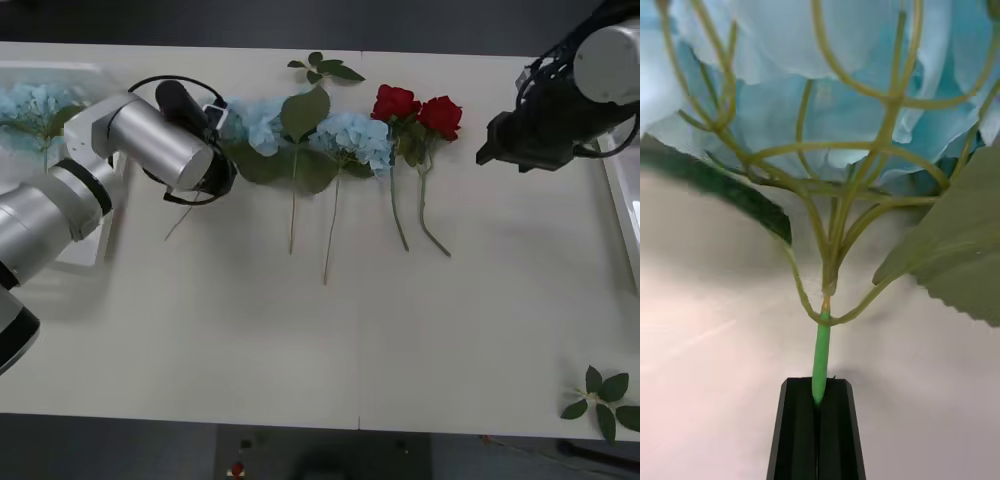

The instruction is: Put the red flowers into the right box and the blue flowers into the left box

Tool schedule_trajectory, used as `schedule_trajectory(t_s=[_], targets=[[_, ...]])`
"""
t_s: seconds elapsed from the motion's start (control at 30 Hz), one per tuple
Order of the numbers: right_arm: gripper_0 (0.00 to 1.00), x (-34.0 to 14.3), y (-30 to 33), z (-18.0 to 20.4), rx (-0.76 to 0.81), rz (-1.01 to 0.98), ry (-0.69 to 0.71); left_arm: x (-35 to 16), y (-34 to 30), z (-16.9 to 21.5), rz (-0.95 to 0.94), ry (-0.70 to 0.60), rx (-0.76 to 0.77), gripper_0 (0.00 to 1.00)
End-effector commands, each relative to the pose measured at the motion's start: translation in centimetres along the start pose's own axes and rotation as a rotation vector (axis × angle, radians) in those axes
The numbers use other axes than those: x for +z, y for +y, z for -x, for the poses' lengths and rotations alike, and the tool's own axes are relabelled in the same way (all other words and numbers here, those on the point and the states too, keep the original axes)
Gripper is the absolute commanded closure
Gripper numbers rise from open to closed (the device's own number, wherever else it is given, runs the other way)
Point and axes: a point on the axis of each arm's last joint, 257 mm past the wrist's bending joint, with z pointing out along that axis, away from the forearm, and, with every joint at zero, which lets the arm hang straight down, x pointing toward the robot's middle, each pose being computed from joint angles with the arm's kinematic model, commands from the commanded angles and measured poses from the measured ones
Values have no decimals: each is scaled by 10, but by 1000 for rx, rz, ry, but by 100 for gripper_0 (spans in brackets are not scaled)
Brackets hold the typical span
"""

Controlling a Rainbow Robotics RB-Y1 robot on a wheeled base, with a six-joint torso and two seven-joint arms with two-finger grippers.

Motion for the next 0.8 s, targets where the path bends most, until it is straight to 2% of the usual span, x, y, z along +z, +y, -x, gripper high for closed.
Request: schedule_trajectory(t_s=[0.03, 0.47, 0.8], targets=[[32, 7, 22, 14, 26, 19, -38, -37, 14, 40, 1, -37, -1, 100], [32, 67, 40, 6, 16, -90, -116, -113, 36, 55, -10, 39, -28, 100], [32, 93, 63, 0, 39, -70, -150, -178, 68, 53, -45, 66, 7, 100]])
